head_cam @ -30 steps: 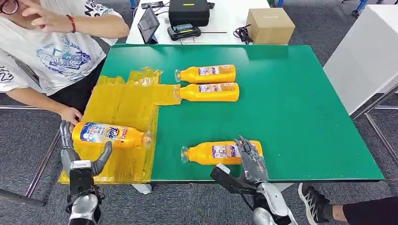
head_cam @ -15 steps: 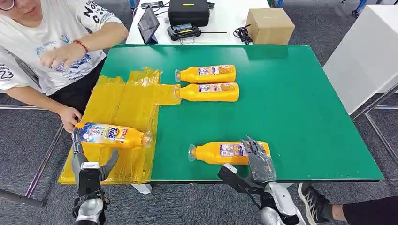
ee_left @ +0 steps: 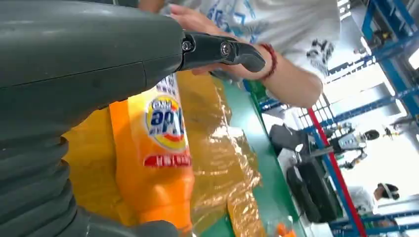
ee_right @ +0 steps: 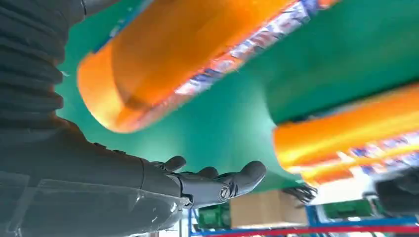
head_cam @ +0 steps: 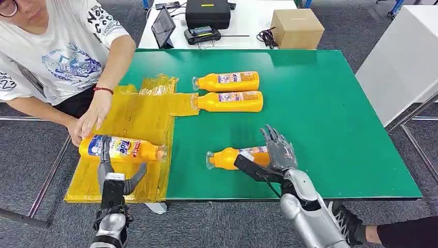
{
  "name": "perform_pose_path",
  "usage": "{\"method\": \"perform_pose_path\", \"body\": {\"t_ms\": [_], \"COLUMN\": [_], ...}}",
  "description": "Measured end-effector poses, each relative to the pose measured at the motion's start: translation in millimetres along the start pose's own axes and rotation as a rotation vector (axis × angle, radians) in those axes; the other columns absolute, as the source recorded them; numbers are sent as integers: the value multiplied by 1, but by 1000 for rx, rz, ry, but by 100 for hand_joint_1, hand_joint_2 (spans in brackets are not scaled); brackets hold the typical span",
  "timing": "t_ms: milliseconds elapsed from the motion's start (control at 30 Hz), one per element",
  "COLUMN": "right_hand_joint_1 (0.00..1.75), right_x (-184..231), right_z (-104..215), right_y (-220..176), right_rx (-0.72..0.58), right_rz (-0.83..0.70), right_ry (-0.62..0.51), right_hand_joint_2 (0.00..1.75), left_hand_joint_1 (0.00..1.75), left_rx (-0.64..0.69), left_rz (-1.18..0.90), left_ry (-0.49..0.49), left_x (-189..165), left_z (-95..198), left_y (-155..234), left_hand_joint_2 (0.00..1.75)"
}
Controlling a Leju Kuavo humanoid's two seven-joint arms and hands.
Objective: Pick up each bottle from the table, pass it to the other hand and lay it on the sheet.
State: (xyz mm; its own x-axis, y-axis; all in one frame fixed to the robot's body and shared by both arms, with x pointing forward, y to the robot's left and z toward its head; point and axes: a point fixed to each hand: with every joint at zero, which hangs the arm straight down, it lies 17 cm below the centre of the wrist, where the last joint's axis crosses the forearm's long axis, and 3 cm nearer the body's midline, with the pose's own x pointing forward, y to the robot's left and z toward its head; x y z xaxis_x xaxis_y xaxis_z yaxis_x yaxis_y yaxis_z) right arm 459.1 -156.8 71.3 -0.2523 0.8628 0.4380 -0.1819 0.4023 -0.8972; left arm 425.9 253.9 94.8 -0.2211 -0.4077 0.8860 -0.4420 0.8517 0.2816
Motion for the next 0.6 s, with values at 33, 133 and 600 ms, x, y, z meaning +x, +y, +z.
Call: {"method": "perform_pose_path", "body": {"t_ms": [33,133,600], "right_hand_joint_1": [0,0,0], "right_x": [2,7,-2], "right_z": [-2,-18,-30], "right_y": [-1,-8,20], "right_rx": [1,6,200], "right_rz": [3,30,-41], "right_ry": [-4,-9,-15], "right_hand_joint_2": [175,175,175], "left_hand_joint_1": [0,0,0], "left_rx": [-4,-27,-87], "left_rz": [0,-3,18], "left_ry": [3,7,20], "left_x": [-1,-3,-5], "left_z": [1,3,9], "left_y": [-1,-9,-28], "left_hand_joint_2": [175,175,175]}}
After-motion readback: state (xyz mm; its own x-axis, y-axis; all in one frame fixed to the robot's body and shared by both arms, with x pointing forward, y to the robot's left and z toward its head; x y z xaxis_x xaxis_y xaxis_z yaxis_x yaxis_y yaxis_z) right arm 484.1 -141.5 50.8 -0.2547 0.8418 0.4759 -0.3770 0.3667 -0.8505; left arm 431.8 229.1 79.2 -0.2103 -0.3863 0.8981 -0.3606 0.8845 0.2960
